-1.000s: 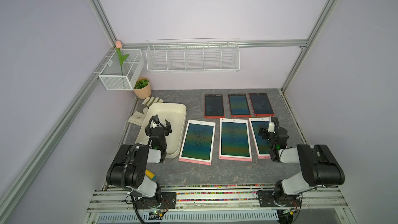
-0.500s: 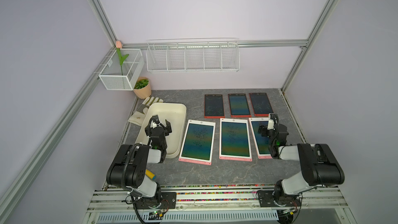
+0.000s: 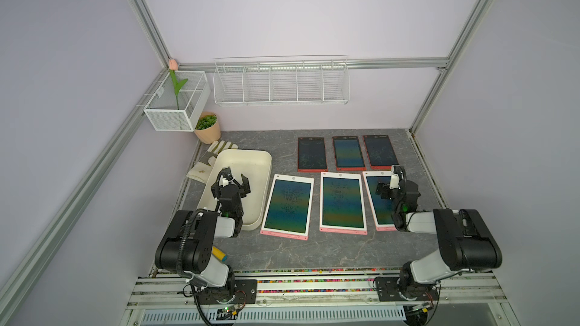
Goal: Take out the writing tablet from the storage box
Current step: Reset both arms
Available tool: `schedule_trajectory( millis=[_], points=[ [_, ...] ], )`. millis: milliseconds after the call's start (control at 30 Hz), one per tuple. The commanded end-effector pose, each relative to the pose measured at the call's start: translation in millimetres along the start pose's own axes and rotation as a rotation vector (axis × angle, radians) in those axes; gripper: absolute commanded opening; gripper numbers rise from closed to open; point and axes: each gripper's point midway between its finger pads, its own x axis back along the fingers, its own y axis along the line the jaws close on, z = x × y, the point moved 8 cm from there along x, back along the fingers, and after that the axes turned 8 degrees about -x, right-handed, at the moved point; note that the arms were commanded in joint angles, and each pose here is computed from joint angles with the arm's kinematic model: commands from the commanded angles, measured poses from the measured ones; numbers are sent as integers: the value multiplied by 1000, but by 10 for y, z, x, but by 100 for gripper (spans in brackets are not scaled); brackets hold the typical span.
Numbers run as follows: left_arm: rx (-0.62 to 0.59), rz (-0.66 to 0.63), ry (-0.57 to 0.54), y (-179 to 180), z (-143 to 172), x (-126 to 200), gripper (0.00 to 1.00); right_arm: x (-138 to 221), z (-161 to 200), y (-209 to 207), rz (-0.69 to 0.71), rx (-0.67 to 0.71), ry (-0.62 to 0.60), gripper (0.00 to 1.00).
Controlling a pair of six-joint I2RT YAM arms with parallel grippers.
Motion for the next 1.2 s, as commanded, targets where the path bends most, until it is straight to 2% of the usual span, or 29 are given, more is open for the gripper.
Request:
schedule_trajectory(
  millis=[0, 1167],
  points=[
    [5, -8, -23, 21, -48, -20, 99, 2, -46, 16, -13, 28, -13, 89],
    [11, 16, 1, 33, -51, -71, 99, 2, -43, 17, -13, 28, -12, 89]
  ],
)
